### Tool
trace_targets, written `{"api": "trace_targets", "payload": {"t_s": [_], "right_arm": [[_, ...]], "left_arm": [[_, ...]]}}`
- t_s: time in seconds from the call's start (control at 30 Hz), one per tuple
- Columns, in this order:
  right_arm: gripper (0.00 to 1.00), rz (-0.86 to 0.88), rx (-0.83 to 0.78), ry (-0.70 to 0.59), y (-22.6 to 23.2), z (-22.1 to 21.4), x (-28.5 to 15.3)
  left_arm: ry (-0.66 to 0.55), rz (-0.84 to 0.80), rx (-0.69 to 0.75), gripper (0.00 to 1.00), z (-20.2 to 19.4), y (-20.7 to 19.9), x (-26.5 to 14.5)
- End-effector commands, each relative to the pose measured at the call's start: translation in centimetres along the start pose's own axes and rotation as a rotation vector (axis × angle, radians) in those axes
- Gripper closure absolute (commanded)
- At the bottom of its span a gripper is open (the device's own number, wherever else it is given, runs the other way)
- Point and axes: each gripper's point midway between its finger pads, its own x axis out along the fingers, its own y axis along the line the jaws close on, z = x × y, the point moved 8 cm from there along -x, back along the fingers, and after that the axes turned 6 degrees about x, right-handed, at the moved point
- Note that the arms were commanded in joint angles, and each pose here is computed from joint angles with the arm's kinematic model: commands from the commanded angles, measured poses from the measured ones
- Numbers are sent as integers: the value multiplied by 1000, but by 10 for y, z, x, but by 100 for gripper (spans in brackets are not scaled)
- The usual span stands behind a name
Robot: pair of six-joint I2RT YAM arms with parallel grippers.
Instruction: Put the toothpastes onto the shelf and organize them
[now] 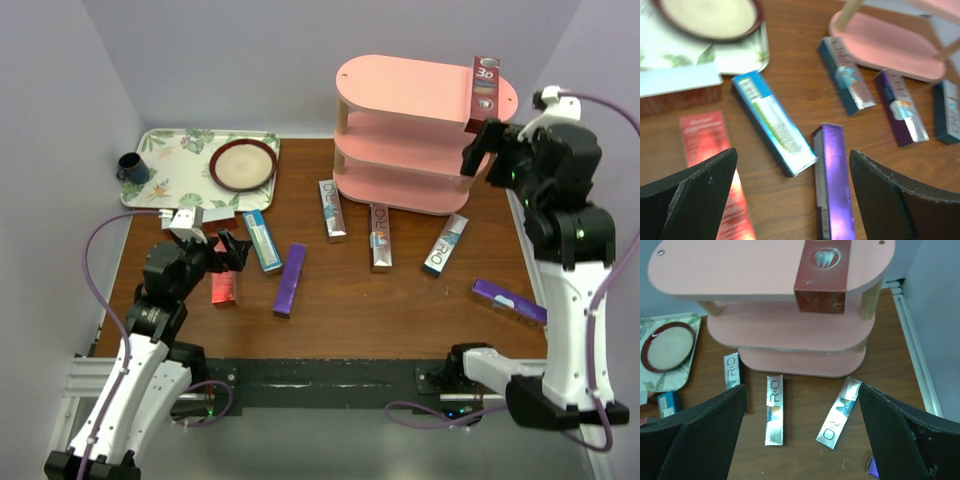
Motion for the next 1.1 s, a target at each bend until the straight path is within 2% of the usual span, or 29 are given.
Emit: {"api": "trace_targets", "payload": {"t_s": [0.0,0.27,0.53,0.7,0.83,0.93,1.07], "right_arm": [[1,178,-4,80,8,-36,-11],[2,333,39,237,9,-101,-6],[2,416,73,314,18,-137,3],[2,420,17,363,31,-161,5],[2,460,4,404,41,-177,5],[2,474,6,421,42,-188,4],[2,479,-12,438,41,-194,4]], "left_arm": [[71,233,-91,0,3,16,1],[264,468,-207,0,-22,33,4],[475,524,-204,0,-55,43,30],[496,553,-175,0,-52,51,55],[558,632,-155,2,-62,65,76],[566,663,-145,12,-62,71,87],[615,680,-121,13,-66,76,99]]}}
